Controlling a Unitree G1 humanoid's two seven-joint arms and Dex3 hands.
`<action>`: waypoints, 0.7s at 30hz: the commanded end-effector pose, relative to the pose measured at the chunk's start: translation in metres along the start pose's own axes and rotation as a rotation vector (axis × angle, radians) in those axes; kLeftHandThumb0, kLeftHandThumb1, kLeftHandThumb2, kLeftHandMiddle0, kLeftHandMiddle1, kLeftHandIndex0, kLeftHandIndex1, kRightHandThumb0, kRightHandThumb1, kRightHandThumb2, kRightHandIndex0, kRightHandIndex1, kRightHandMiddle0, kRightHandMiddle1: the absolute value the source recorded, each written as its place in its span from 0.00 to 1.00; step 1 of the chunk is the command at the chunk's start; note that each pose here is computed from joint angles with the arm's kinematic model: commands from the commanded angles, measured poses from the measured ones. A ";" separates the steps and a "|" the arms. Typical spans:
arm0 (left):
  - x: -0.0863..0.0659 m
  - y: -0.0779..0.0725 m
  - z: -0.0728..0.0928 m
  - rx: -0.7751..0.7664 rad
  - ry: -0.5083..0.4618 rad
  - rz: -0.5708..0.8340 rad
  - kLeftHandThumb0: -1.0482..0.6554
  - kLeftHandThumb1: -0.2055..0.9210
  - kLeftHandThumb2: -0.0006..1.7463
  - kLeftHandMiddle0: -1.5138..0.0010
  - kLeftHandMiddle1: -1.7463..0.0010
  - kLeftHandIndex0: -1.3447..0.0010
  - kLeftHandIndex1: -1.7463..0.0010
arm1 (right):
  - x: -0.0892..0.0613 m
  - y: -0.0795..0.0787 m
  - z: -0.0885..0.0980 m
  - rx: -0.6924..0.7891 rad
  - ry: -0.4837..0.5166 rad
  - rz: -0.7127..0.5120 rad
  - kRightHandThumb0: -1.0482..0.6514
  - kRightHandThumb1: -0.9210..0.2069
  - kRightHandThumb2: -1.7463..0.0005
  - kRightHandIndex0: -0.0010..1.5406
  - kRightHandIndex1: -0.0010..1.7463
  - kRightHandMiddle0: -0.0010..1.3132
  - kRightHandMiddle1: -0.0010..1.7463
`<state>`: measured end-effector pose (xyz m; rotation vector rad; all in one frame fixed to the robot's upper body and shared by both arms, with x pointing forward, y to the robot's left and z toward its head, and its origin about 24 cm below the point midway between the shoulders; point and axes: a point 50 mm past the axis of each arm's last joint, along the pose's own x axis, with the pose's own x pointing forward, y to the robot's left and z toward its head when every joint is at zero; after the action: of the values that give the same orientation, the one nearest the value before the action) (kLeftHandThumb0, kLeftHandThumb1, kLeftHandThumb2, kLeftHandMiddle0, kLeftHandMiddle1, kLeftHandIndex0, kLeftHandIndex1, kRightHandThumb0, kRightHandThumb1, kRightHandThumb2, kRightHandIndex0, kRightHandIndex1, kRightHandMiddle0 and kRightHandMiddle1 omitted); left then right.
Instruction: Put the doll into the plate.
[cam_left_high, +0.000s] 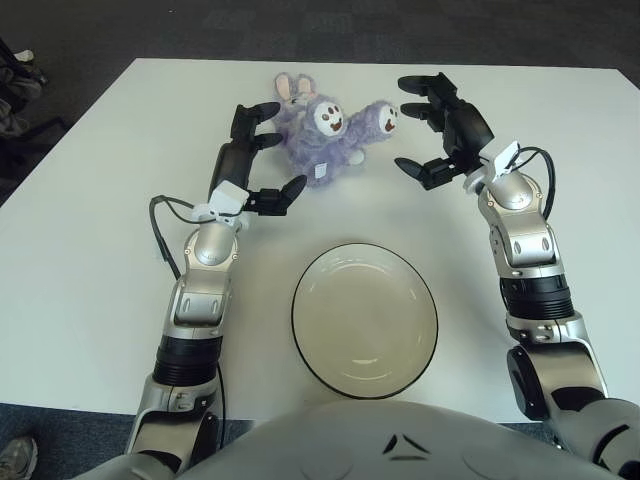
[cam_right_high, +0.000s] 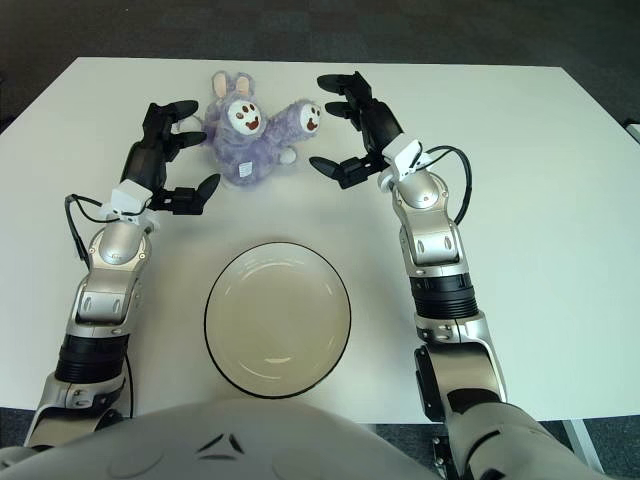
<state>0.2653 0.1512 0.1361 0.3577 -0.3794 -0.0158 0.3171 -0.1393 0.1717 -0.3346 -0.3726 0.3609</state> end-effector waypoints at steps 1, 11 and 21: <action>-0.004 0.000 0.001 0.013 -0.016 0.013 0.25 0.52 0.54 0.77 0.47 1.00 0.46 | 0.004 -0.001 0.003 0.015 -0.015 0.014 0.41 0.77 0.33 0.00 0.42 0.00 0.52; -0.008 -0.001 0.003 0.023 -0.039 0.027 0.19 0.57 0.48 0.42 0.02 1.00 0.46 | 0.012 0.005 0.002 0.095 -0.061 0.024 0.45 0.79 0.30 0.00 0.38 0.00 0.62; -0.013 -0.001 0.005 0.019 -0.049 0.034 0.19 0.59 0.47 0.51 0.01 1.00 0.48 | 0.022 0.007 0.001 0.017 -0.027 0.019 0.43 0.78 0.30 0.00 0.39 0.00 0.65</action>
<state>0.2539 0.1492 0.1350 0.3644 -0.4230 0.0014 0.3308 -0.1263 0.1699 -0.2955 -0.3698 0.3992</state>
